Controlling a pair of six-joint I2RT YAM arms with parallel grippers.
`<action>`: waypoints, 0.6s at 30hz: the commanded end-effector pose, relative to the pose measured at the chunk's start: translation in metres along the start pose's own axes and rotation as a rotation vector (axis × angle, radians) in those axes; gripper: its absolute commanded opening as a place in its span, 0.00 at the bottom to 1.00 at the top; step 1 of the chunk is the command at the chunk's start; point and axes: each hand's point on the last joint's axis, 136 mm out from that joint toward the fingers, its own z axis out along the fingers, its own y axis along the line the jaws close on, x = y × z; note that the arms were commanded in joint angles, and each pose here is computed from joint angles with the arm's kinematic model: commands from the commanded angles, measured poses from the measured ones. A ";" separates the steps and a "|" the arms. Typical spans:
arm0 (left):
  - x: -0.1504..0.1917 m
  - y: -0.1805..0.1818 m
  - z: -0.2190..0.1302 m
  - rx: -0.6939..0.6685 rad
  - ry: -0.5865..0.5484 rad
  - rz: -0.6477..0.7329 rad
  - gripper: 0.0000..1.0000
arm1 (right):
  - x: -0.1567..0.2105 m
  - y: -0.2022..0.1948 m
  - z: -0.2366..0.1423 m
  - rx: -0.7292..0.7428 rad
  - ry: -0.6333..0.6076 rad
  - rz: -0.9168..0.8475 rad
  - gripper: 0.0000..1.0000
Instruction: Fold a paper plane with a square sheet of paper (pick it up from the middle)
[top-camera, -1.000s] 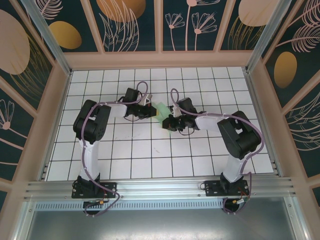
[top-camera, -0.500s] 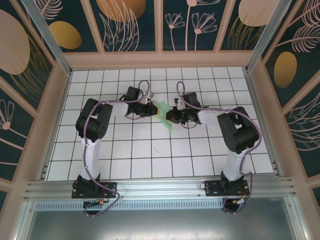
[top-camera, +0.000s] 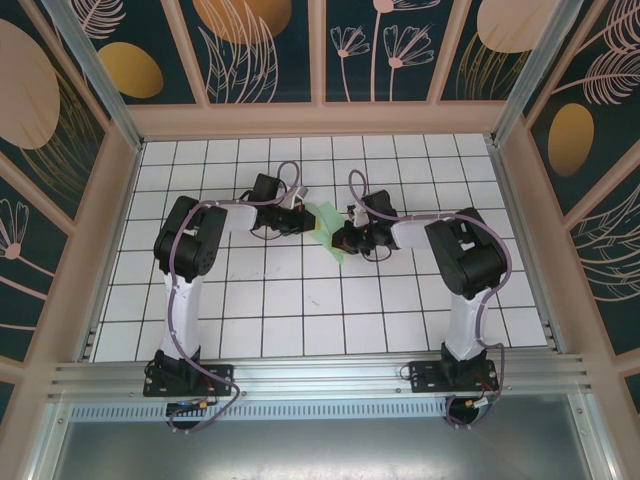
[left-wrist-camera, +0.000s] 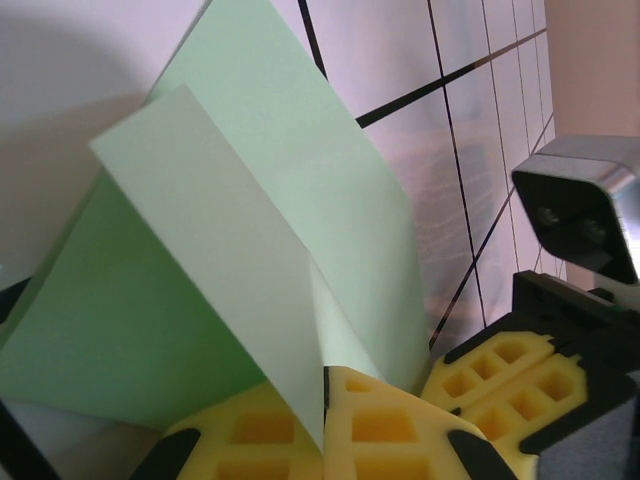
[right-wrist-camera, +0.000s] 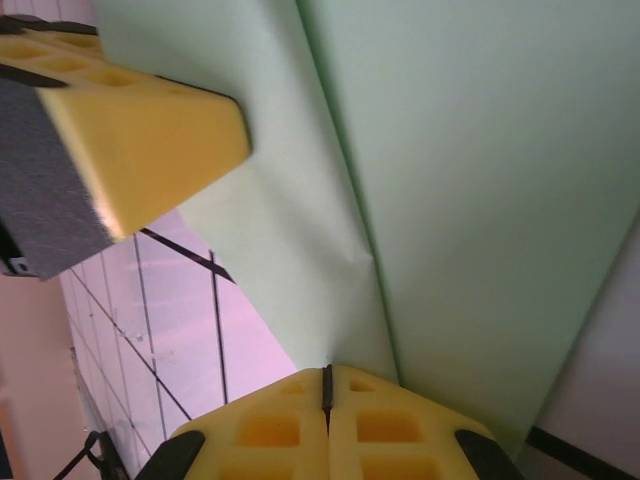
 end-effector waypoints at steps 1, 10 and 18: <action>-0.001 0.014 0.000 -0.036 -0.002 -0.029 0.09 | 0.016 -0.027 0.008 0.106 0.049 0.020 0.08; -0.039 -0.013 -0.031 -0.021 -0.118 -0.043 0.28 | 0.024 -0.046 0.009 0.167 0.037 0.058 0.06; -0.042 -0.028 -0.074 -0.050 -0.268 -0.123 0.21 | 0.020 -0.040 0.011 0.151 0.026 0.048 0.06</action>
